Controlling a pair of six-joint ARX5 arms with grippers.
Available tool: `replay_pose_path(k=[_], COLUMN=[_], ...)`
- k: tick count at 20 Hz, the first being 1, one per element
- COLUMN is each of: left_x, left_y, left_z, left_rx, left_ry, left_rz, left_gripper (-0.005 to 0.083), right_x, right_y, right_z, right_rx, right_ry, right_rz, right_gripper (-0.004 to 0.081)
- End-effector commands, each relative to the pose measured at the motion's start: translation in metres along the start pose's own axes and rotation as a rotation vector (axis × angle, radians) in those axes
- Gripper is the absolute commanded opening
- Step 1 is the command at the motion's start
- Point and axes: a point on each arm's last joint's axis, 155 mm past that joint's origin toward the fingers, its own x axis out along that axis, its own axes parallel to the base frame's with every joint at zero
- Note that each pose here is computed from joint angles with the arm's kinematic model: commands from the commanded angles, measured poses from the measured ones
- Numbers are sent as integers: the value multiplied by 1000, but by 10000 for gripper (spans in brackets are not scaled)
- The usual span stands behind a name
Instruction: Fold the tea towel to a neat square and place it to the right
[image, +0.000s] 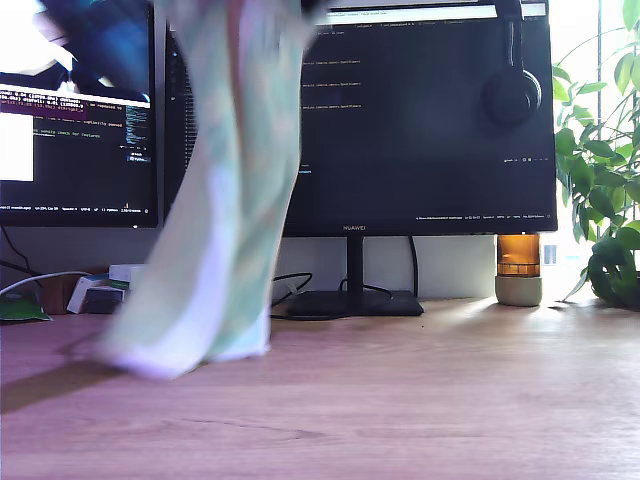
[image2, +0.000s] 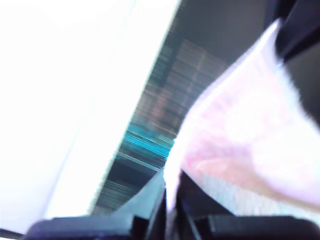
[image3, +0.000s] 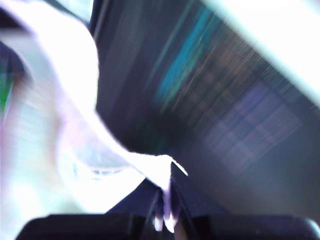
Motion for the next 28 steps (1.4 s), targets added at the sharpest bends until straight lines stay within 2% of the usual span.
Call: replay_pose_path(k=[1,3,5,8,10,13,16,19,21,23,28], left_x=[-2,-8,-11,-17,-23,-41,-63,-81,-90,-92,-88], left_y=[14,28,20,-31,-78,-138,-185,-216,-227,-236,-250], left_z=[12,29,29,0,-25,-62,-68,-51,-43,-40,-49], left_rx=[24,40,-3,-124,-223,-378,-523,-620,-643,-653,-660], left_ry=[-30,-77,-68,57,167,360,463,468,470,463,467], left_rz=[21,37,-27,-228,-401,-624,-829,-993,-1057,-1089,-1089], left_gripper=[-24,-25,-24,-24,-24,-24,-24,-24,-24,-24,-24], right_x=[-4,-9,-9,-9,-13,-25,-38,-50,-49,-50,-45], right_y=[-7,-14,-13,0,22,56,82,96,100,110,133], right_z=[10,17,7,-20,-36,-72,-104,-135,-143,-147,-180], right_rx=[-15,-37,-51,-60,-39,24,59,51,67,90,104], right_ry=[-29,-45,-5,92,145,281,421,559,586,593,673], right_rz=[-18,-39,-32,42,149,324,439,508,525,581,634], right_gripper=[-11,-11,-11,-11,-11,-11,-11,-11,-11,-11,-12])
